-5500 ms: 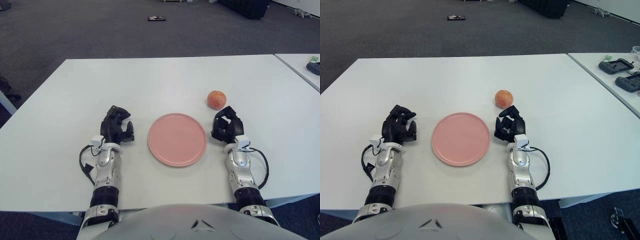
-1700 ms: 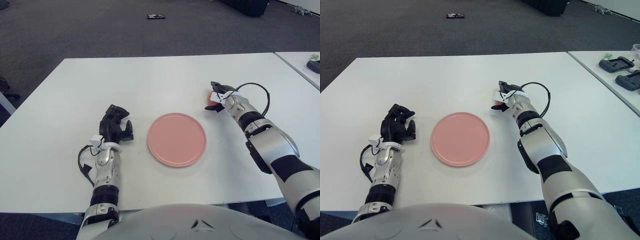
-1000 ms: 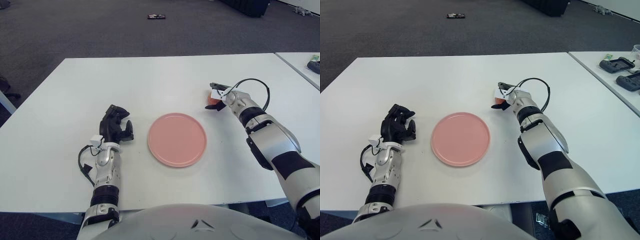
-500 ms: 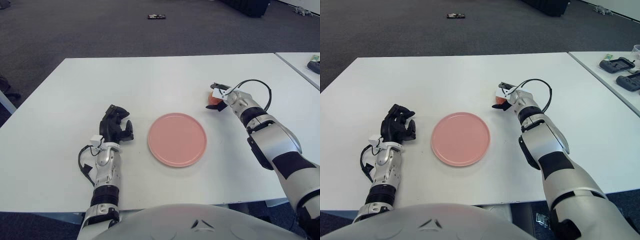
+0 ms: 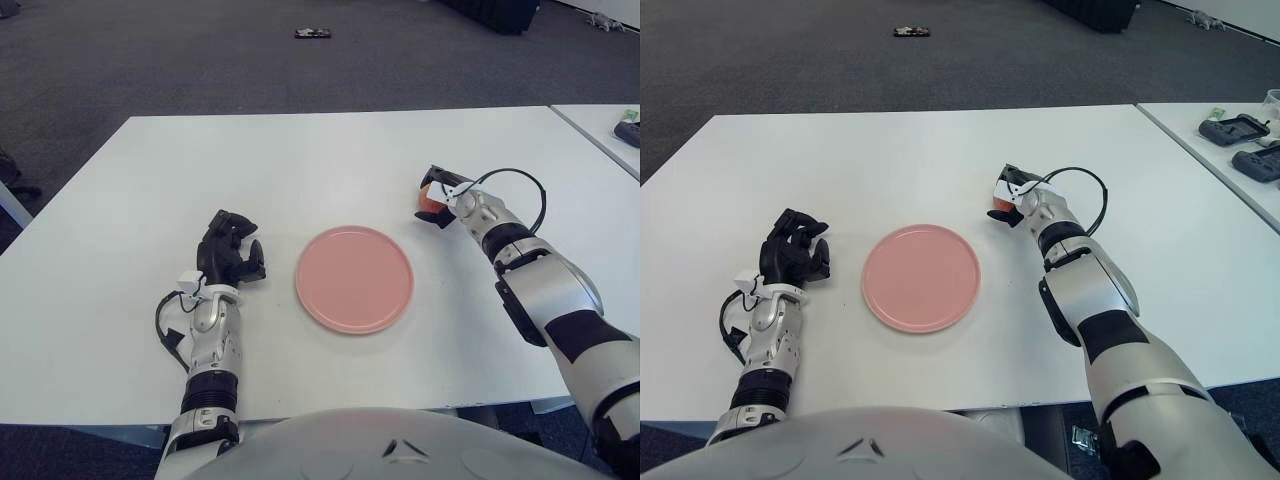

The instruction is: Put the apple into the plate.

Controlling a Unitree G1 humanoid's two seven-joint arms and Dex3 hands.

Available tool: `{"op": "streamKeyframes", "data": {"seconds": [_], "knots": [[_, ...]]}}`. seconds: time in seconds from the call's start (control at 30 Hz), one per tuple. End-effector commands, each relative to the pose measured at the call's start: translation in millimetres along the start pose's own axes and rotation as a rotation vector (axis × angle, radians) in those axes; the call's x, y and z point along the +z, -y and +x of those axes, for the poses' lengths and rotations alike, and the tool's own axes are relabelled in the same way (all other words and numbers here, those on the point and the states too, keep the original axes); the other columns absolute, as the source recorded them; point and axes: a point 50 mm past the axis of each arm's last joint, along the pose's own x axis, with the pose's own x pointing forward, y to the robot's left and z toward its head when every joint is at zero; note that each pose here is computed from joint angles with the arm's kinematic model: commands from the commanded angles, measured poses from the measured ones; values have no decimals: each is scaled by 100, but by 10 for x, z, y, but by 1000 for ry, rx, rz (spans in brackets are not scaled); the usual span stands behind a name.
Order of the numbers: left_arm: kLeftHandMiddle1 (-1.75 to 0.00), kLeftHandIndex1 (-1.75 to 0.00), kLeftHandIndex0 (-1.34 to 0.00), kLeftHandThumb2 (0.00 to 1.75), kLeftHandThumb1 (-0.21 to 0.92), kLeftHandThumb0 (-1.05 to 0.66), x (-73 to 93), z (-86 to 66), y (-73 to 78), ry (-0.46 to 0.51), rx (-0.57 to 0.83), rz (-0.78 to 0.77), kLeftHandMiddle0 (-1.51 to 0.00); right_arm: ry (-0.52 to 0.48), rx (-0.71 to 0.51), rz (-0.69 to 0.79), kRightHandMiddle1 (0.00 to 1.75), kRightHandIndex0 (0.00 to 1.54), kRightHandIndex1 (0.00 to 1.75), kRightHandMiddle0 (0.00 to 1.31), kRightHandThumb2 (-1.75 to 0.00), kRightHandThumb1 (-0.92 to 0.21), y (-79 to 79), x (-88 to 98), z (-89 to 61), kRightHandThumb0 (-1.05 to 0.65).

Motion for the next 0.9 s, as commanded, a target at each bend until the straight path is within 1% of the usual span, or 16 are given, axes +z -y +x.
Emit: {"op": "streamKeyframes", "data": {"seconds": [0.0,0.03,0.07,0.1,0.17,0.2,0.27,0.37,0.5,0.7,0.87], "knots": [[-175,-164,-72,175,-9,-1,-216,-128,-120,-110,55,-27,-93,-31,2,3,174,12,170,51,-119,-41,-122,-118,-25,-44],[-175,-164,-72,175,-9,-1,-216,-128,-120,-109,54,-29,-93,-30,-13,6,175,20,166,53,-120,-39,-118,-117,-25,-35],[-175,-164,-72,175,-9,-1,-215,-129,-119,-108,54,-32,-93,-32,-41,18,175,31,161,57,-123,-36,-112,-116,-26,-23],[-175,-164,-72,175,-9,-1,-215,-129,-118,-107,55,-35,-93,-33,-60,25,175,41,158,59,-127,-31,-108,-116,-27,-18],[-175,-164,-72,175,-9,-1,-214,-130,-117,-105,56,-39,-93,-36,-92,43,175,69,147,67,-144,-13,-106,-113,-28,-8],[-175,-164,-72,175,-9,-1,-214,-131,-116,-104,57,-43,-93,-44,-115,76,175,77,143,71,-149,-7,-101,-96,-25,-5],[-175,-164,-72,175,-9,-1,-213,-132,-114,-102,58,-51,-93,-60,-153,142,175,85,142,73,-156,-1,-90,-63,-20,-2],[-175,-165,-72,175,-9,-1,-211,-128,-111,-99,59,-59,-93,-83,-202,225,175,91,144,74,-161,4,-82,-67,-23,-1],[-175,-165,-71,175,-8,-1,-210,-127,-109,-97,58,-63,-93,-92,-254,267,175,96,143,76,-166,9,-69,-61,-28,0],[-175,-165,-72,175,-8,-1,-211,-126,-108,-98,55,-80,-93,-80,-314,323,175,101,143,76,-170,13,-26,-40,-33,0],[-175,-165,-71,175,-8,-1,-211,-125,-109,-102,56,-75,-94,-46,-359,422,175,102,147,75,-173,14,8,-27,-42,0]]}}
